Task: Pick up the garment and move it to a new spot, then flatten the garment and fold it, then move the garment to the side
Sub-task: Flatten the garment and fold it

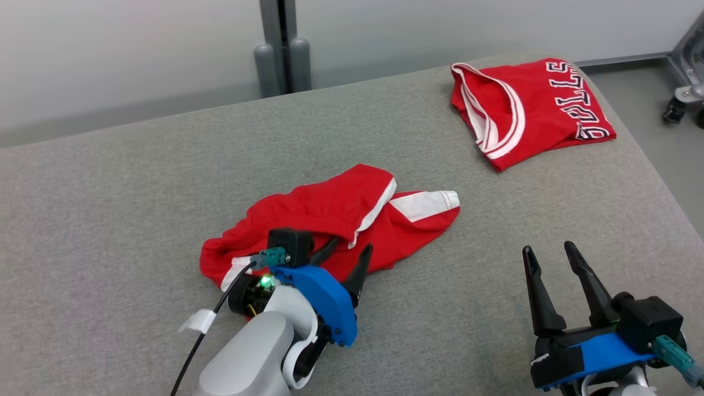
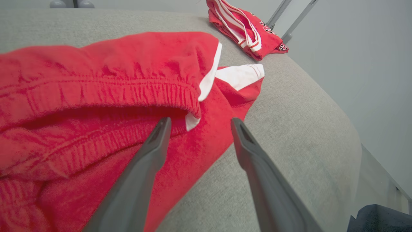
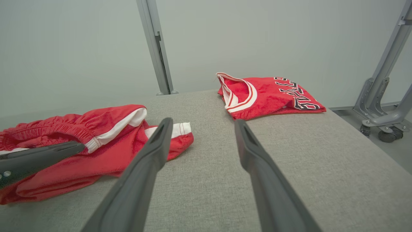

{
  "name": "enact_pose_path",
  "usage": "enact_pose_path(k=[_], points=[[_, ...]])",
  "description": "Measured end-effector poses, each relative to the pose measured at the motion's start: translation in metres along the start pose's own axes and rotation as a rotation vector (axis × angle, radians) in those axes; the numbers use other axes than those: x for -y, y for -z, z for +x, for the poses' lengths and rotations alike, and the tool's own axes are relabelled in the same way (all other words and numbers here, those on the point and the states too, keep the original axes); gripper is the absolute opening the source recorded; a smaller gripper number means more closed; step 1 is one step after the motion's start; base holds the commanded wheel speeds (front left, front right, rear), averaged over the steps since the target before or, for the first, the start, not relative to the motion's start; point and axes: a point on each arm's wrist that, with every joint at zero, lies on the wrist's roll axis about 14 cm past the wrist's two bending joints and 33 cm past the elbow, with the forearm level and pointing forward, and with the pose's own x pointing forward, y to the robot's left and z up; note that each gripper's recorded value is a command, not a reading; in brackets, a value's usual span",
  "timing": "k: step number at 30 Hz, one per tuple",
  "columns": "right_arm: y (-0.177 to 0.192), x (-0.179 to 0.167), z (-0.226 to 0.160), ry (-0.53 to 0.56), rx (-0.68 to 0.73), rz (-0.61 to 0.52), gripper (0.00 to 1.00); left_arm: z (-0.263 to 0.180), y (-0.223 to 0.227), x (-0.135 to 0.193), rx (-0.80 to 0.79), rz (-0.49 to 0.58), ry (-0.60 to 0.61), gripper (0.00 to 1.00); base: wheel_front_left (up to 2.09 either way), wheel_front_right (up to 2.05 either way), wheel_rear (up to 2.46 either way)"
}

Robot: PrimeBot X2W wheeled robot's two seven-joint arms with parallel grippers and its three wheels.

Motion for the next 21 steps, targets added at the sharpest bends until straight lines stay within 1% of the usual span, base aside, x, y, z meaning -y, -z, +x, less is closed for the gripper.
enact_pose_path(k=[3,7,12,13,15,17,18,21], points=[[0.001,0.006,-0.002,0.020,0.000,0.002,1.00,0.010,-0.008,0.004,0.012,0.015,0.002,1.00,0.00,0.00,0.00],[0.003,0.011,-0.005,0.036,-0.001,0.003,1.00,0.017,-0.002,-0.007,-0.022,0.030,-0.058,1.00,0.00,0.00,0.00],[0.004,0.014,-0.005,0.046,-0.002,0.006,1.00,0.025,-0.013,0.001,-0.001,0.029,-0.032,1.00,0.00,0.00,0.00],[0.005,0.014,-0.005,0.048,-0.004,0.007,1.00,0.026,-0.014,0.001,0.003,0.023,-0.030,0.00,0.00,0.00,0.00],[0.005,0.015,-0.005,0.049,-0.004,0.007,1.00,0.027,-0.020,0.003,0.029,-0.004,-0.020,0.00,0.00,0.00,0.00],[0.005,0.015,-0.005,0.050,-0.001,0.008,1.00,0.027,-0.036,0.005,0.091,-0.017,-0.007,0.00,0.00,0.00,0.00],[0.004,0.016,-0.004,0.050,0.001,0.008,1.00,0.027,-0.049,0.008,0.137,-0.032,0.006,0.00,0.00,0.00,0.00],[0.002,0.014,-0.002,0.042,0.009,0.009,1.00,0.023,-0.093,0.022,0.275,-0.030,0.067,0.00,0.00,0.00,0.00]])
